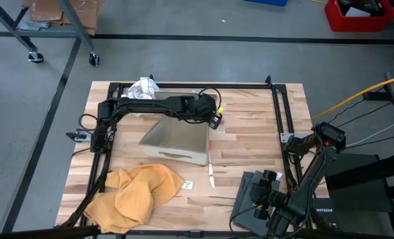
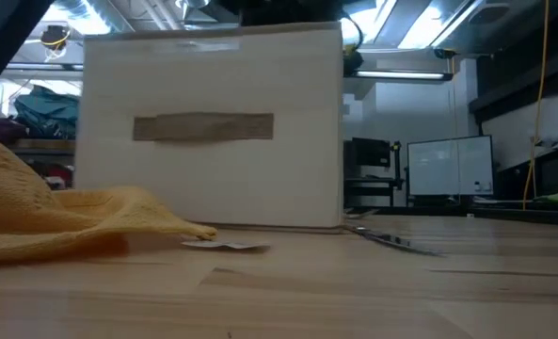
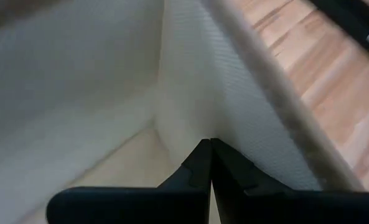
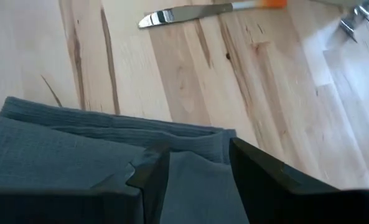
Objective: Fold towel
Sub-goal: Move the brown laundry organizer to the top right of the table
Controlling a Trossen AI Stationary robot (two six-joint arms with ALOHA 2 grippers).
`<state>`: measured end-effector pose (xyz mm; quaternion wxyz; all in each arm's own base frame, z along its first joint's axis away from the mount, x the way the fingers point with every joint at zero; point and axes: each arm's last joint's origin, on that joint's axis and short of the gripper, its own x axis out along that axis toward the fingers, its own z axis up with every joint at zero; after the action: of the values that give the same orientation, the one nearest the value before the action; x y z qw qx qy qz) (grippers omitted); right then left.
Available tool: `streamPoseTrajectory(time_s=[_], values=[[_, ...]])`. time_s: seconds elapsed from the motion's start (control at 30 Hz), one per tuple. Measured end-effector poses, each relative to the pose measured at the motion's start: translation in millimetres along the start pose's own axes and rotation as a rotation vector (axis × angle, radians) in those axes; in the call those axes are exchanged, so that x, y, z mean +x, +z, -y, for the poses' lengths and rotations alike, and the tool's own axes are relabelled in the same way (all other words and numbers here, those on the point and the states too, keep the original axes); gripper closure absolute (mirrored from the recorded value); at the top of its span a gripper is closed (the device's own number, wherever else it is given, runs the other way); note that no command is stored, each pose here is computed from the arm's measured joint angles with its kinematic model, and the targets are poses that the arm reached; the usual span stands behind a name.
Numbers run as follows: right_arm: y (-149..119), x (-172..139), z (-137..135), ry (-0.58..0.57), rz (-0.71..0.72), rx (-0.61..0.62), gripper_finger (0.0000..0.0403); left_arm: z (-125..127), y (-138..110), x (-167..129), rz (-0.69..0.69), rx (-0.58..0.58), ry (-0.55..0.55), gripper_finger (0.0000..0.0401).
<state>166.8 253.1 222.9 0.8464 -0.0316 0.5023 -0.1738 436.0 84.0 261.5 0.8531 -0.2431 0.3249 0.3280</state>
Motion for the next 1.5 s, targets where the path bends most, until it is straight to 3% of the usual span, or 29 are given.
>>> streamPoseTrajectory(time_s=[0.37, 0.5, 0.77, 0.9, 1.07, 1.27, 1.5], values=[[4.4, 2.6, 1.6, -0.017, 0.025, 0.011, 0.0231, 6.7, 14.2, 40.1, 0.158, -0.114, -0.197, 0.0401], [8.1, 4.3, 3.0, -0.036, 0.064, 0.014, 0.0231, 8.9, 18.7, 45.4, 0.215, -0.138, -0.245, 0.0401], [26.9, 14.9, 11.1, -0.107, 0.163, 0.08, 0.0231, 20.7, 35.5, 32.8, 0.312, -0.12, -0.467, 0.0401], [40.3, 20.8, 17.2, -0.145, 0.199, 0.122, 0.0231, 29.3, 55.7, 14.6, 0.378, -0.09, -0.555, 0.0401], [65.3, 20.4, 24.3, -0.183, 0.292, 0.201, 0.0231, 34.5, 78.4, -9.2, 0.472, -0.023, -0.584, 0.0401], [97.7, 17.1, 35.0, -0.252, 0.448, 0.275, 0.0231, 29.6, 109.8, -67.4, 0.607, 0.093, -0.645, 0.0401], [135.5, 30.7, 38.0, -0.229, 0.487, 0.224, 0.0231, -2.3, 116.4, -152.2, 0.568, 0.29, -0.527, 0.0401]])
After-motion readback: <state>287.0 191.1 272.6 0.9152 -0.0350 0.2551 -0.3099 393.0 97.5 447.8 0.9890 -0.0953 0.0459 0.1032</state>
